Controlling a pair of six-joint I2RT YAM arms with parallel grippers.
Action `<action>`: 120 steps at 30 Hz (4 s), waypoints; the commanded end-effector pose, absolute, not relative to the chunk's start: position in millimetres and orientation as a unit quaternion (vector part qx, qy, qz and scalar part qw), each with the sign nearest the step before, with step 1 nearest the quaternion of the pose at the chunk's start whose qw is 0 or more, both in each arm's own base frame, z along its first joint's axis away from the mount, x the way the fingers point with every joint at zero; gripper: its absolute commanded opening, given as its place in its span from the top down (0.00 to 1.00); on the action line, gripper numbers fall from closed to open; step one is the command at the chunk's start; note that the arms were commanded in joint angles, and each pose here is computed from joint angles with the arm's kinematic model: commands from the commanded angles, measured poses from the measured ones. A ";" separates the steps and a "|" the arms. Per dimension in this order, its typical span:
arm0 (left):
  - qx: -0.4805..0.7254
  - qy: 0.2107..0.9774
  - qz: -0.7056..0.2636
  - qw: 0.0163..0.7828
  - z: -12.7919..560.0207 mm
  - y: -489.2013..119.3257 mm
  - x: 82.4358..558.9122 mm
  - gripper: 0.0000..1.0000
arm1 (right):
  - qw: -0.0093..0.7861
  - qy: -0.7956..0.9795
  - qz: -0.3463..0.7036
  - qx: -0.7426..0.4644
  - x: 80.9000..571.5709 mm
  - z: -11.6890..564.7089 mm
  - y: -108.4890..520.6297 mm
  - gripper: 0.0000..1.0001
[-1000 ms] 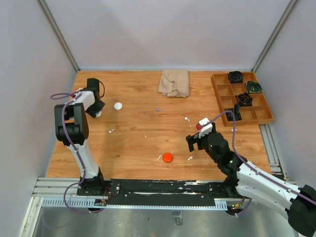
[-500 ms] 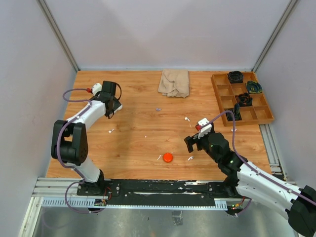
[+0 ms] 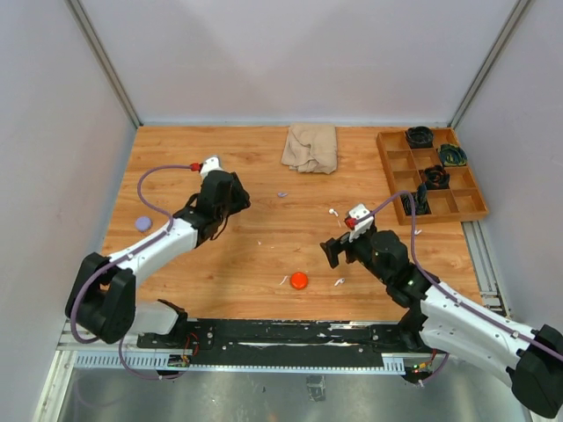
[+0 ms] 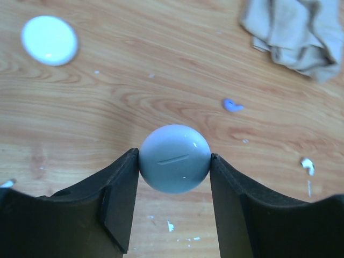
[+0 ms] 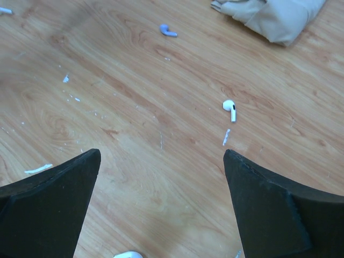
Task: Insert the wireless bluetooth earbuds into the charging case
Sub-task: Pick up the charging case at the center of the board.
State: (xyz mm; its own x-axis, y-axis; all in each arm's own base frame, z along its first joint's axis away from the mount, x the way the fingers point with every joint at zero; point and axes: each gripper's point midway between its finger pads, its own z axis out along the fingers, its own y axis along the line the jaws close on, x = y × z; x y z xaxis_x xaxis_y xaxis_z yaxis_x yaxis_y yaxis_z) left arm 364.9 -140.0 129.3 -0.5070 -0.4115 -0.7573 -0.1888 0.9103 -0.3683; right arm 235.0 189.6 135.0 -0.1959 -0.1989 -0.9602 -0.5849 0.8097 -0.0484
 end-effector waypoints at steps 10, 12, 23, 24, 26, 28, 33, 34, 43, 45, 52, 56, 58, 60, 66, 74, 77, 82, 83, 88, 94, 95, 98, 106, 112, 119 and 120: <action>0.062 0.728 -0.207 0.651 204.6 -212.0 324.1 0.53 | 0.559 0.745 0.205 -0.299 242.7 200.1 220.6 0.02; 0.097 0.710 -0.215 0.663 208.2 -220.6 315.6 0.51 | 0.543 0.754 0.209 -0.304 242.2 207.3 221.7 0.03; 0.268 0.584 -0.255 0.723 233.1 -258.2 270.6 0.57 | 0.477 0.780 0.271 -0.302 242.3 254.9 235.3 0.12; 0.284 0.571 -0.256 0.727 234.6 -261.6 267.1 0.58 | 0.469 0.783 0.274 -0.302 243.7 255.9 237.4 0.12; 0.316 0.553 -0.257 0.727 233.9 -268.8 260.5 0.59 | 0.451 0.788 0.283 -0.309 242.2 258.8 242.6 0.14; 0.339 0.538 -0.258 0.728 233.8 -274.7 255.3 0.57 | 0.435 0.794 0.290 -0.311 241.8 261.9 247.0 0.15; 0.389 0.504 -0.247 0.731 232.6 -287.7 244.5 0.57 | 0.401 0.803 0.316 -0.308 241.9 264.1 260.6 0.20; 0.396 0.499 -0.244 0.731 232.8 -289.9 243.4 0.57 | 0.394 0.804 0.322 -0.308 241.7 264.0 263.8 0.21; 0.440 0.459 -0.246 0.731 236.4 -302.0 228.7 0.55 | 0.337 0.810 0.363 -0.313 237.3 256.8 284.4 0.31; 0.443 0.456 -0.246 0.732 237.0 -303.1 227.1 0.55 | 0.323 0.807 0.379 -0.317 233.7 254.8 290.0 0.32; 0.447 0.452 -0.246 0.732 237.3 -305.7 225.2 0.55 | 0.297 0.804 0.403 -0.320 227.4 245.9 297.8 0.45; 0.449 0.450 -0.247 0.731 237.8 -307.6 224.1 0.55 | 0.286 0.805 0.409 -0.321 225.2 240.9 299.7 0.56; 0.449 0.450 -0.248 0.731 238.1 -308.1 223.6 0.54 | 0.281 0.806 0.410 -0.322 224.2 238.4 300.2 0.63; 0.448 0.450 -0.247 0.732 238.1 -308.0 223.7 0.54 | 0.275 0.807 0.410 -0.323 223.2 235.7 300.0 0.66; 0.444 0.452 -0.250 0.732 238.0 -308.0 223.3 0.47 | 0.266 0.809 0.404 -0.333 221.0 232.9 298.1 0.81; 0.432 0.450 -0.280 0.730 236.2 -308.9 216.4 0.24 | 0.294 0.791 0.387 -0.372 219.3 247.0 289.6 0.93; 0.435 0.452 -0.298 0.720 235.0 -310.9 211.6 0.23 | 0.306 0.783 0.373 -0.393 218.0 251.1 282.3 0.95; 0.430 0.452 -0.355 0.696 239.0 -305.3 206.8 0.24 | 0.331 0.757 0.352 -0.439 213.4 259.2 270.8 0.98; 0.430 0.451 -0.367 0.690 240.2 -304.5 205.1 0.25 | 0.337 0.749 0.351 -0.450 211.2 261.8 269.7 0.98; 0.441 0.451 -0.434 0.643 242.0 -306.0 192.7 0.28 | 0.353 0.708 0.363 -0.492 200.1 273.0 270.3 0.99; 0.449 0.450 -0.502 0.587 247.7 -310.4 184.4 0.33 | 0.364 0.663 0.368 -0.541 189.8 276.8 272.8 0.99; 0.447 0.450 -0.510 0.581 248.9 -311.1 183.8 0.34 | 0.365 0.656 0.367 -0.549 187.8 276.8 273.1 0.99; 0.444 0.448 -0.524 0.573 250.2 -312.4 181.7 0.36 | 0.369 0.636 0.365 -0.571 182.6 277.0 274.7 0.99; 0.434 0.452 -0.542 0.560 252.7 -314.9 180.5 0.48 | 0.372 0.617 0.363 -0.591 177.6 278.8 278.8 0.99; 0.421 0.456 -0.550 0.559 255.7 -315.5 182.1 0.54 | 0.375 0.601 0.363 -0.605 172.3 279.6 281.7 0.99; 0.427 0.452 -0.555 0.552 255.3 -316.7 179.8 0.62 | 0.376 0.594 0.361 -0.613 170.6 280.5 284.0 0.99; 0.429 0.452 -0.556 0.551 255.0 -316.8 179.1 0.63 | 0.376 0.593 0.361 -0.614 170.6 280.3 284.4 0.99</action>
